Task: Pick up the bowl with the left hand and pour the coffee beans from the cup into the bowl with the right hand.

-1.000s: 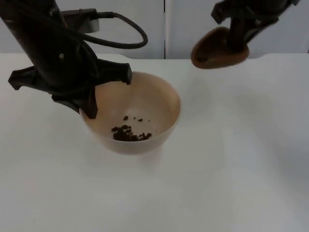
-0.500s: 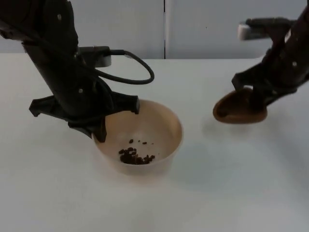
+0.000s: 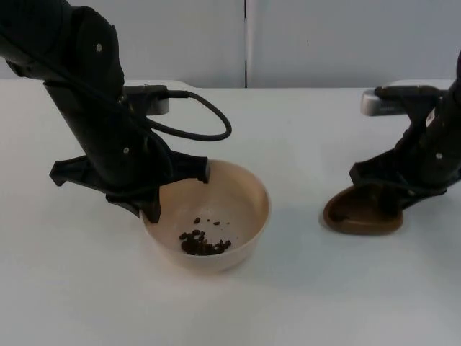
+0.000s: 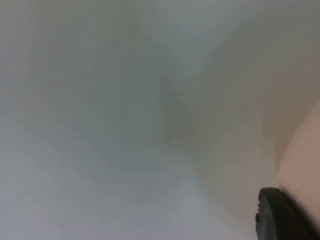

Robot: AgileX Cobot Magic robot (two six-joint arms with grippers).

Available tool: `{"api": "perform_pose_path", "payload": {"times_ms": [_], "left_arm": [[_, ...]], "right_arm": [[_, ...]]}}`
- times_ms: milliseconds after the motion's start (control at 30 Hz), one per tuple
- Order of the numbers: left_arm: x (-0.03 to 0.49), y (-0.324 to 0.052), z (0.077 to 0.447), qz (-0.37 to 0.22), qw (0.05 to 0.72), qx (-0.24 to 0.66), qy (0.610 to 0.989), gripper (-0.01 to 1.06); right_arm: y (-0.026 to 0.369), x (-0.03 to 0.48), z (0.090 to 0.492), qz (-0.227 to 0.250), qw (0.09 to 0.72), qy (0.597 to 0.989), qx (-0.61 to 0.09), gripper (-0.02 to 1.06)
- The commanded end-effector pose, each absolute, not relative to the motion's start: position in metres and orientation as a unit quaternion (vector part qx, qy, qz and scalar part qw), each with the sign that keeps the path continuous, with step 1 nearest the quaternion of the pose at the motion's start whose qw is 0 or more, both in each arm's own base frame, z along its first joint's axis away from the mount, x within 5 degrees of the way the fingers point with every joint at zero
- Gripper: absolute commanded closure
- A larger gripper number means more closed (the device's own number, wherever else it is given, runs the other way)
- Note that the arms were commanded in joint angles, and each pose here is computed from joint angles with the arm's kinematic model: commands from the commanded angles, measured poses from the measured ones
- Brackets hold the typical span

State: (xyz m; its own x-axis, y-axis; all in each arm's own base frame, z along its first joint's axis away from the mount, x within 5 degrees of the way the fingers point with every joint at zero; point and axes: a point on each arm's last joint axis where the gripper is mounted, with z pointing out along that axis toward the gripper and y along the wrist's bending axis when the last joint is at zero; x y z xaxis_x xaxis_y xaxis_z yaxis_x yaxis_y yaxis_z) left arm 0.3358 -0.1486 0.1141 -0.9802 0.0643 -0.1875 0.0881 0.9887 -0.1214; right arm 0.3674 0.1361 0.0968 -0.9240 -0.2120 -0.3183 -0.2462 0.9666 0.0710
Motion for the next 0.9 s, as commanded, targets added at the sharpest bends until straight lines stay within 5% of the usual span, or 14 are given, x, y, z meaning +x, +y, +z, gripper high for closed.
{"api": "perform_pose_path", "payload": {"times_ms": [0,867], "left_arm": [[0.3370,-0.1496,0.1128,-0.064,0.096,0.042,0.992,1.05],[0.3374,-0.1497,0.1129,-0.064,0.099,0.042,0.992,1.05]], "right_arm": [[0.1347,0.3680,0.0937,0.055,0.157,0.980,-0.111,1.05],[0.1344,0.3669,0.0876,0.054,0.146,0.982,-0.107,1.01]]}}
